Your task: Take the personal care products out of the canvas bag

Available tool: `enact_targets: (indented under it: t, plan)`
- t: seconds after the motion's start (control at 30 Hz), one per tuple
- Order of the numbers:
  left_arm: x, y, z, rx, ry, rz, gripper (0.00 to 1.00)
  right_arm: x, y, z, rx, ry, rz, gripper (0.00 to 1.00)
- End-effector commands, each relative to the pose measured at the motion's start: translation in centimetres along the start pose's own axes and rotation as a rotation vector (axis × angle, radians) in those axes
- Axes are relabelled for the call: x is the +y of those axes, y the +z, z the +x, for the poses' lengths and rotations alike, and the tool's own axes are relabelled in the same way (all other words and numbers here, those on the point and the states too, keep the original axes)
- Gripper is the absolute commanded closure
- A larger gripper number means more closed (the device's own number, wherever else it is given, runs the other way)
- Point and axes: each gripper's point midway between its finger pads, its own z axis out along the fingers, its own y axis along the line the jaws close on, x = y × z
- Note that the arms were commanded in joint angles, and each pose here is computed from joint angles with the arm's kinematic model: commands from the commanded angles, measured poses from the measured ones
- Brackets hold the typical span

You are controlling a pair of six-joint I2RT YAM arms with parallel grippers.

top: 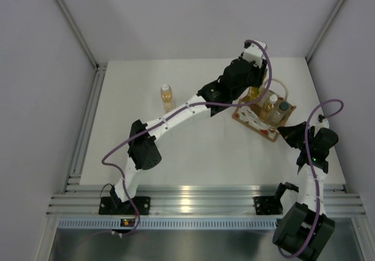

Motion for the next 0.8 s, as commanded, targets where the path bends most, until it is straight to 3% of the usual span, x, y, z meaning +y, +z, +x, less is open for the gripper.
enact_targets:
  t: [0.0, 0.33, 0.6, 0.77]
  plan:
    - [0.7, -6.9, -16.7, -0.364, -0.106, -0.016, 1.00, -0.2, -0.2, 0.9, 0.047, -0.003, 0.017, 1.00]
    - [4.2, -9.8, -17.0, -0.350, -0.032, -0.135, 1.00, -0.3, -0.2, 0.8, 0.045, -0.006, 0.021, 1.00]
    - [8.3, -11.1, -13.5, -0.307, -0.013, -0.233, 1.00, -0.2, -0.3, 0.7, 0.039, -0.012, 0.028, 1.00]
    - [12.2, -10.7, -9.1, -0.256, -0.023, -0.296, 1.00, -0.3, -0.3, 0.7, 0.039, -0.013, 0.028, 1.00]
